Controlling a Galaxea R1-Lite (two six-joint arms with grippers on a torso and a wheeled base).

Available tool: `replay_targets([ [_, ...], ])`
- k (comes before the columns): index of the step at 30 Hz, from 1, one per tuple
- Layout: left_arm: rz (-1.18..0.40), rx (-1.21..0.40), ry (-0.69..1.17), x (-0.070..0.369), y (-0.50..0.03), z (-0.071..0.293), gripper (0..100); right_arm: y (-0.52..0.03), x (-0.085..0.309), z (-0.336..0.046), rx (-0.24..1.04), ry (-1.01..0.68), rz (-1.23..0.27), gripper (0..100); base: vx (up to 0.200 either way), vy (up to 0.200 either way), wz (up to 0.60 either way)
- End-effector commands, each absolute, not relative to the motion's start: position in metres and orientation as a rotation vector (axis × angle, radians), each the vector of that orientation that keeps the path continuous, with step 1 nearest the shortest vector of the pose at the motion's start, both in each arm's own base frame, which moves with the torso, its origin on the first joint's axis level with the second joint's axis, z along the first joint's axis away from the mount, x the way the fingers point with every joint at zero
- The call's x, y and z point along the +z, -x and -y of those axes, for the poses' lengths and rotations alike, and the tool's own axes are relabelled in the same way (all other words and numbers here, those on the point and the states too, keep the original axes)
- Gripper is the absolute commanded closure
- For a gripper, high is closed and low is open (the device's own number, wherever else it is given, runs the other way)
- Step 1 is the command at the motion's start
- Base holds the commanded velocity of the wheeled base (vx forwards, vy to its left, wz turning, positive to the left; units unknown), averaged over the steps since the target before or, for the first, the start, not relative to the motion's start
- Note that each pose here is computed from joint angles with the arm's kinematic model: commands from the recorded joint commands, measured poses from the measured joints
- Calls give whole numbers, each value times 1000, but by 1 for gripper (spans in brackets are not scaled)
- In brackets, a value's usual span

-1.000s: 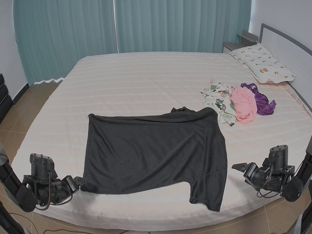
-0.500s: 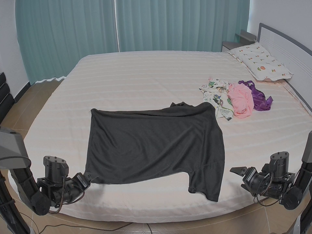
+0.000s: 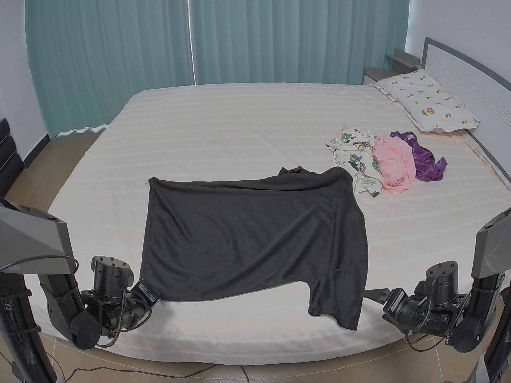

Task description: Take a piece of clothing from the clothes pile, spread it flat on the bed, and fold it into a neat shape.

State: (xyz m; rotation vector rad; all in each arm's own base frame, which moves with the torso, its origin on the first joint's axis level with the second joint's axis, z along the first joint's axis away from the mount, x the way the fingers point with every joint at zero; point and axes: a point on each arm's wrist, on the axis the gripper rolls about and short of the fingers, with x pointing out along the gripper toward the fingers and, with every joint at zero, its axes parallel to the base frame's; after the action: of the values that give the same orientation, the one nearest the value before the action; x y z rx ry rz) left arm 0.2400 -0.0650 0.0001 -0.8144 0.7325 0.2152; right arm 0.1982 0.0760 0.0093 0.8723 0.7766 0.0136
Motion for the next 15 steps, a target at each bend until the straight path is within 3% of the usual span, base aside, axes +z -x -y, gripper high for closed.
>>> replay_targets([
  [1, -738, 226, 816, -2, -240, 64, 100, -191, -2, -83, 13, -846, -853, 0, 0, 0, 0],
  [15, -673, 248, 920, 19, -230, 49, 100, -191, -19, -104, 85, -816, -902, 0, 0, 0, 0],
])
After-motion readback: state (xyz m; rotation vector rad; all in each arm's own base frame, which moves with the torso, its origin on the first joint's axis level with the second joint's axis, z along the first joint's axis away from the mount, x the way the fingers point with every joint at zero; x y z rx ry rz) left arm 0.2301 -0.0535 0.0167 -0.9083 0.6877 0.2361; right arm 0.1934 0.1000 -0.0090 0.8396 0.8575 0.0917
